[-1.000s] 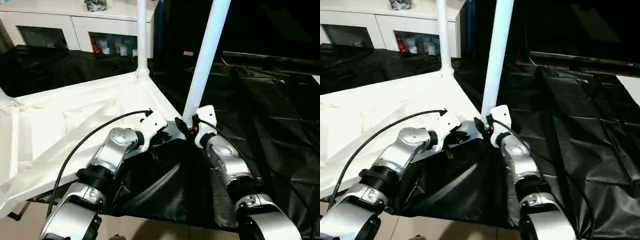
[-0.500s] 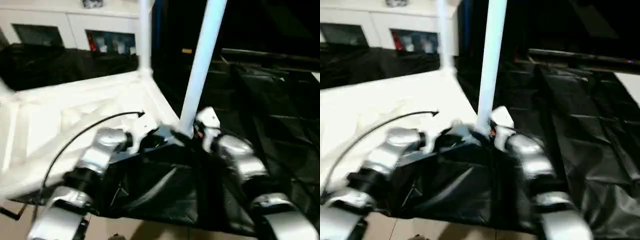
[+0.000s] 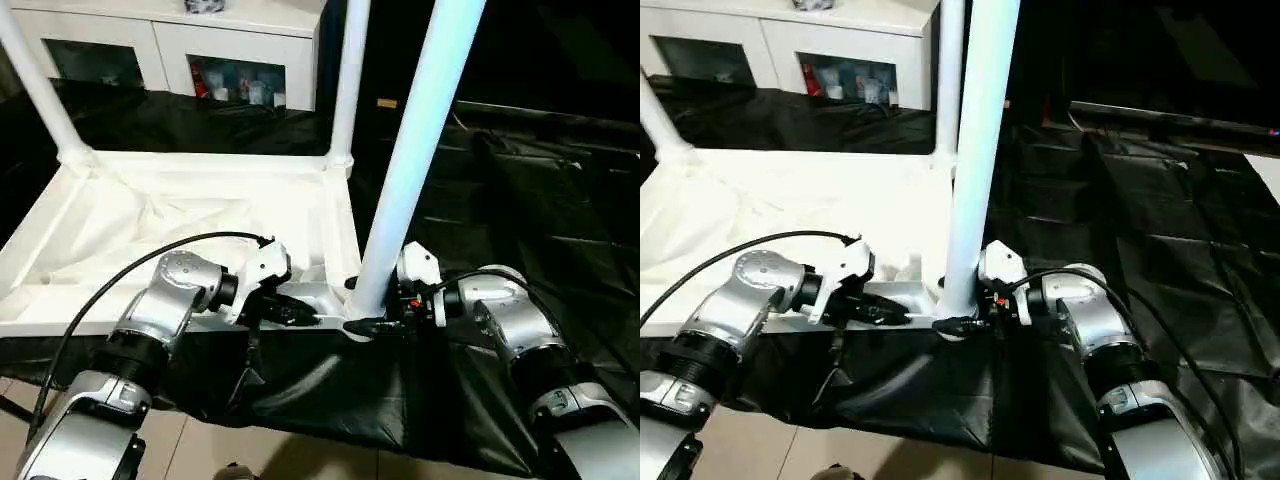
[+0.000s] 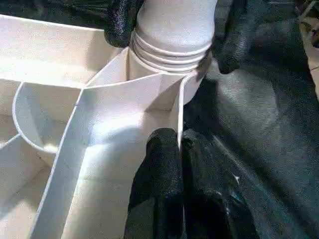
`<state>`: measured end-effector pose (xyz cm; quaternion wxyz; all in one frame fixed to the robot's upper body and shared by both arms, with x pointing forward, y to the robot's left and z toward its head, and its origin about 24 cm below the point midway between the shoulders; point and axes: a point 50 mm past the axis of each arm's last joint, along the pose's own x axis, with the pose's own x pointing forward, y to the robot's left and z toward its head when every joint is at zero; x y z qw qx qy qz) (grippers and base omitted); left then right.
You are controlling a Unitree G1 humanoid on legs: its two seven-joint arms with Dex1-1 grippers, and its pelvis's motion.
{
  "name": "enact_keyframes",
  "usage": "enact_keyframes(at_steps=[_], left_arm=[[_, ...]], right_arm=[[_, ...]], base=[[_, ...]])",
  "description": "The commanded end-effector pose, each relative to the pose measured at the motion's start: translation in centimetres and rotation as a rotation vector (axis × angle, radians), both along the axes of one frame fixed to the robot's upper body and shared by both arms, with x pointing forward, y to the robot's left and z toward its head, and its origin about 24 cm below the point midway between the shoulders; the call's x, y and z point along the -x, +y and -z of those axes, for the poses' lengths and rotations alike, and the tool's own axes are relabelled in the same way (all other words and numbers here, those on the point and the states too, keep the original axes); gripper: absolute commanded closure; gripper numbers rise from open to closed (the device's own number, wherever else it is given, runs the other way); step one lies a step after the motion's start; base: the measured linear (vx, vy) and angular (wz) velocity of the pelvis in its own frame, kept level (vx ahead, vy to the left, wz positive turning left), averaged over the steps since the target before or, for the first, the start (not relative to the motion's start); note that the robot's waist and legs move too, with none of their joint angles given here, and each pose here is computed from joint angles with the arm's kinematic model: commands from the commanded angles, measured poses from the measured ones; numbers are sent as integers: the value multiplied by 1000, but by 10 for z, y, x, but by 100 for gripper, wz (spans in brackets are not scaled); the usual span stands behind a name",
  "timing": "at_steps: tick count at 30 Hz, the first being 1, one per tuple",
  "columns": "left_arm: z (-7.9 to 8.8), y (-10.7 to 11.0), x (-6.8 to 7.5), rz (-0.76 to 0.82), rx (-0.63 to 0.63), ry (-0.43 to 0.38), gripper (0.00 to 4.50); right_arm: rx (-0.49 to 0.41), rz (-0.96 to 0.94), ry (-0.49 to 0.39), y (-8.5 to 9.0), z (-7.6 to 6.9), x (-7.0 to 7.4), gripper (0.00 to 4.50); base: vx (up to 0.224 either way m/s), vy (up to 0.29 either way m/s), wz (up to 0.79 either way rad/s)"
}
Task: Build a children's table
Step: Rotate leg to tighten
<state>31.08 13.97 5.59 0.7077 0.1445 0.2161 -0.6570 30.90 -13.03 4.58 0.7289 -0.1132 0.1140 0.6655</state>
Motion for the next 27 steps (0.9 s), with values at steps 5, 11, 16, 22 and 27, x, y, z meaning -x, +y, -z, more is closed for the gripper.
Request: enact_keyframes(at_steps=[5,11,16,22,27], left_arm=[[-12,-7,-4,9,77,-42,450],[-8,-15,-11,-108,89,-99,450],[0,-27,-24,-282,27,-169,450],[2,-67,-32,-475,35,-214,450],[3,-89,-27,-479,58,-230,450]], right_arm=[[20,-48,33,6,11,9,167],[-23,145,27,8,28,11,189],[-59,365,13,22,36,5,191],[-102,724,50,62,38,-11,194],[-140,762,29,84,29,-15,194]], base=[[0,0,0],[0,0,0],[0,0,0],[0,0,0],[0,0,0]])
